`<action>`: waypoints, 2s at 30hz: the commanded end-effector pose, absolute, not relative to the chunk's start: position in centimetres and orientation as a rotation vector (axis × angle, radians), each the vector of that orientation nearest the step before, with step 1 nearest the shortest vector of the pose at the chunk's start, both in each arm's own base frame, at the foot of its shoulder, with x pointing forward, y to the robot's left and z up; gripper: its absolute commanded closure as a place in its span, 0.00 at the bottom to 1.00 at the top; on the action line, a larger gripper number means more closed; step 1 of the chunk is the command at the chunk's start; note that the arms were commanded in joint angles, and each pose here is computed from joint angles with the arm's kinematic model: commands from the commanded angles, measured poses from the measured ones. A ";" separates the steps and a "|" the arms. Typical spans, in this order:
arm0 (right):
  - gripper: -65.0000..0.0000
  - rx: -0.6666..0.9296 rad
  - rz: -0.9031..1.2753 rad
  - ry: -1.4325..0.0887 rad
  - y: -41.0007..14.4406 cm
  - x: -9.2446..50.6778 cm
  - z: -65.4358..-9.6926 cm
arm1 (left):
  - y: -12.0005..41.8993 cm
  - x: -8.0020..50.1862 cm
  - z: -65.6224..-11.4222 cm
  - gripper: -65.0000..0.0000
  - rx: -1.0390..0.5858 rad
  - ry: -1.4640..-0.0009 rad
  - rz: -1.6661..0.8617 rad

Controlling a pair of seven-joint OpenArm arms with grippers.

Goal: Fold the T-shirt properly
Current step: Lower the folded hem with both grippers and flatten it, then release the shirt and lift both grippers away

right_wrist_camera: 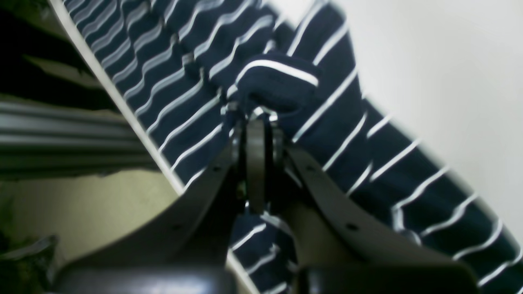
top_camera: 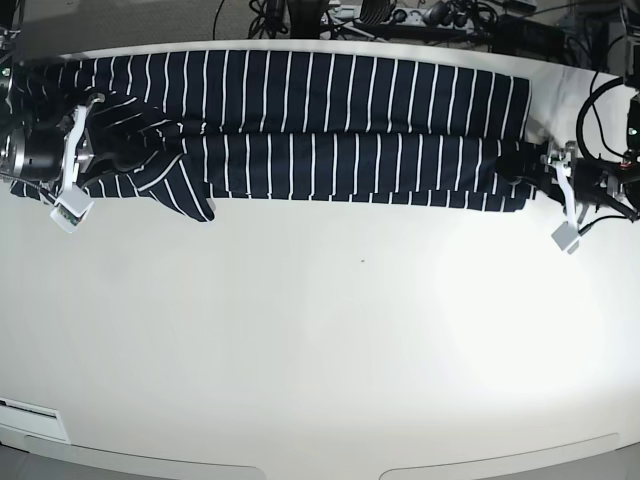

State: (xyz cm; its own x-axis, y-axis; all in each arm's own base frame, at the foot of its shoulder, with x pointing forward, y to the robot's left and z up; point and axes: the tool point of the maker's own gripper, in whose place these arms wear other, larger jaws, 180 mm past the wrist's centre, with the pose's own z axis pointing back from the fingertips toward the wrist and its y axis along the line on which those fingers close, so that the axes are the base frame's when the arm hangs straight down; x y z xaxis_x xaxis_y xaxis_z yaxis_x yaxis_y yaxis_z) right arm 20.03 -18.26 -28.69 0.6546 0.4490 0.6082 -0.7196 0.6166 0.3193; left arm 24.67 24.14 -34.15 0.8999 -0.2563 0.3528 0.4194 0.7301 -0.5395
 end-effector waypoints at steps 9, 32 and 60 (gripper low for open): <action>1.00 0.544 0.785 -0.381 -19.5 16.5 -28.7 | 24.8 25.5 -32.9 0.42 -0.640 -0.296 -0.386; 1.00 0.461 0.864 -0.116 -23.2 12.0 -29.4 | 24.8 25.5 -32.8 0.42 -0.641 -0.299 -0.385; 0.89 0.599 0.769 -0.559 -17.1 19.3 -26.8 | 24.7 25.6 -32.8 0.42 -0.641 -0.303 -0.384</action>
State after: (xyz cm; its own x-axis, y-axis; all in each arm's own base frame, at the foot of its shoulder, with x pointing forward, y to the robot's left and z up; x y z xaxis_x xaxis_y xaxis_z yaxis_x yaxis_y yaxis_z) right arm 18.76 -17.00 -27.81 0.6191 0.4672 0.6312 -0.7532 0.5807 0.3090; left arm 24.74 24.12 -34.12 0.8994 -0.2536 0.3560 0.4194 0.7301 -0.5395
